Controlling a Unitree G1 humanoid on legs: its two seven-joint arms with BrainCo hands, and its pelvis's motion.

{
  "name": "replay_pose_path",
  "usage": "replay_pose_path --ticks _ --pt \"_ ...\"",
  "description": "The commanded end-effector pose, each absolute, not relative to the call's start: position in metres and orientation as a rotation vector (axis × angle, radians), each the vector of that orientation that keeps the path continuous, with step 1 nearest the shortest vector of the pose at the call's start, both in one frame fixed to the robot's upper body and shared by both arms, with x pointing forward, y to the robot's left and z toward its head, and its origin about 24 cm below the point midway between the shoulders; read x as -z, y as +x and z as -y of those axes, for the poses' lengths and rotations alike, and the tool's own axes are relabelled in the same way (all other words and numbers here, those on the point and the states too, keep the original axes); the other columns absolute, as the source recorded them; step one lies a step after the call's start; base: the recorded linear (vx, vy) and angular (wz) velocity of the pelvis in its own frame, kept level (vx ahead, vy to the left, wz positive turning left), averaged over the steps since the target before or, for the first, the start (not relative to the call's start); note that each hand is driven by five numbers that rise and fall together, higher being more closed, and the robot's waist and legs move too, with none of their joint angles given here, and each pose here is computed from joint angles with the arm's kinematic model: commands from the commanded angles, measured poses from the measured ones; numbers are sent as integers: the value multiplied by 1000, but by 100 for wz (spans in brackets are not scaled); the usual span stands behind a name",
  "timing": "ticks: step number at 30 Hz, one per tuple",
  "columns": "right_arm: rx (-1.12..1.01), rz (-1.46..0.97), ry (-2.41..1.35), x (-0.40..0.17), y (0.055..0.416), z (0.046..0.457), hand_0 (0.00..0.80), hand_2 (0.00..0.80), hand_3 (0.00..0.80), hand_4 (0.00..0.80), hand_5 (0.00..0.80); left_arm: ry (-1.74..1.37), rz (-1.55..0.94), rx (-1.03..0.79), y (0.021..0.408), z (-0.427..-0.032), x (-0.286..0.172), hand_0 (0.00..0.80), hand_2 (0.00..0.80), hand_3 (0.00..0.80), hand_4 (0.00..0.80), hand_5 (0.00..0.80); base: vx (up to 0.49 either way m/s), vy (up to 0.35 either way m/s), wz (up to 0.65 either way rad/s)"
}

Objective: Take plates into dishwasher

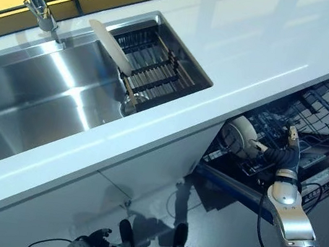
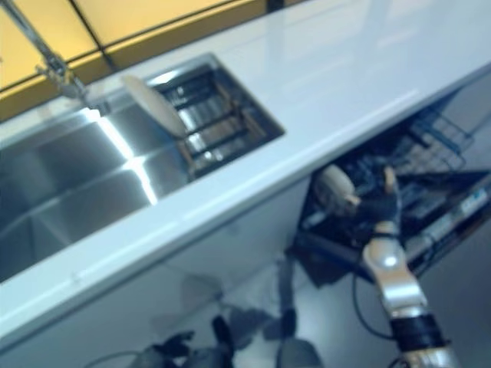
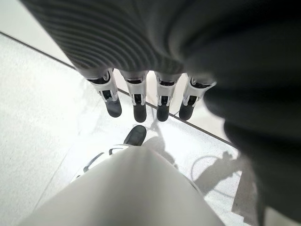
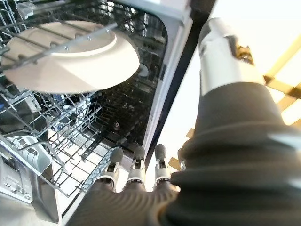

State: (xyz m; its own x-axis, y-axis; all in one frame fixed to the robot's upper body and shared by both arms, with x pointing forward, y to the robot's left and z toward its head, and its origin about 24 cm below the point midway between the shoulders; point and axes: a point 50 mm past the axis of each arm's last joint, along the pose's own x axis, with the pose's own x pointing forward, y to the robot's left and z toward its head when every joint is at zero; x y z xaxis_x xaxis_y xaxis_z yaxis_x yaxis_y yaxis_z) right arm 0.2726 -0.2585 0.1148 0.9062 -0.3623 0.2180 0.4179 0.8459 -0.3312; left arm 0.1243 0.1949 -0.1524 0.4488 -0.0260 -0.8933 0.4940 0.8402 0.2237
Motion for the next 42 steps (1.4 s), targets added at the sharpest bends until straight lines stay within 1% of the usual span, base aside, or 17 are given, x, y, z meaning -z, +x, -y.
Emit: replay_pose_path --ticks 1,7,10,12,20,30,36,39,42 --pt "455 417 -330 -161 264 261 0 0 0 0 0 473 -1079 261 120 -209 153 0 0 0 0 0 37 30 -9" --pt "520 562 -357 -185 243 272 0 0 0 0 0 448 -1120 234 104 -212 157 0 0 0 0 0 29 42 -8" --pt "493 618 -395 -197 238 272 0 0 0 0 0 438 -1141 220 97 -214 159 0 0 0 0 0 30 65 -2" --pt "437 664 -459 -207 237 270 0 0 0 0 0 430 -1165 206 90 -216 161 0 0 0 0 0 48 93 -2" --pt "167 723 -698 -244 249 248 0 0 0 0 0 415 -1216 140 76 -233 162 0 0 0 0 0 34 138 -1" --pt "74 744 -955 -267 270 231 0 0 0 0 0 409 -1215 86 78 -247 158 0 0 0 0 0 5 228 19" --pt "203 782 -1393 -297 289 234 0 0 0 0 0 468 -1224 93 87 -260 152 0 0 0 0 0 24 274 47" --pt "234 766 -1594 -311 297 237 0 0 0 0 0 490 -1239 101 88 -266 150 0 0 0 0 0 42 212 47" --pt "229 708 -1856 -322 307 241 0 0 0 0 0 530 -1261 113 88 -275 147 0 0 0 0 0 20 165 94"
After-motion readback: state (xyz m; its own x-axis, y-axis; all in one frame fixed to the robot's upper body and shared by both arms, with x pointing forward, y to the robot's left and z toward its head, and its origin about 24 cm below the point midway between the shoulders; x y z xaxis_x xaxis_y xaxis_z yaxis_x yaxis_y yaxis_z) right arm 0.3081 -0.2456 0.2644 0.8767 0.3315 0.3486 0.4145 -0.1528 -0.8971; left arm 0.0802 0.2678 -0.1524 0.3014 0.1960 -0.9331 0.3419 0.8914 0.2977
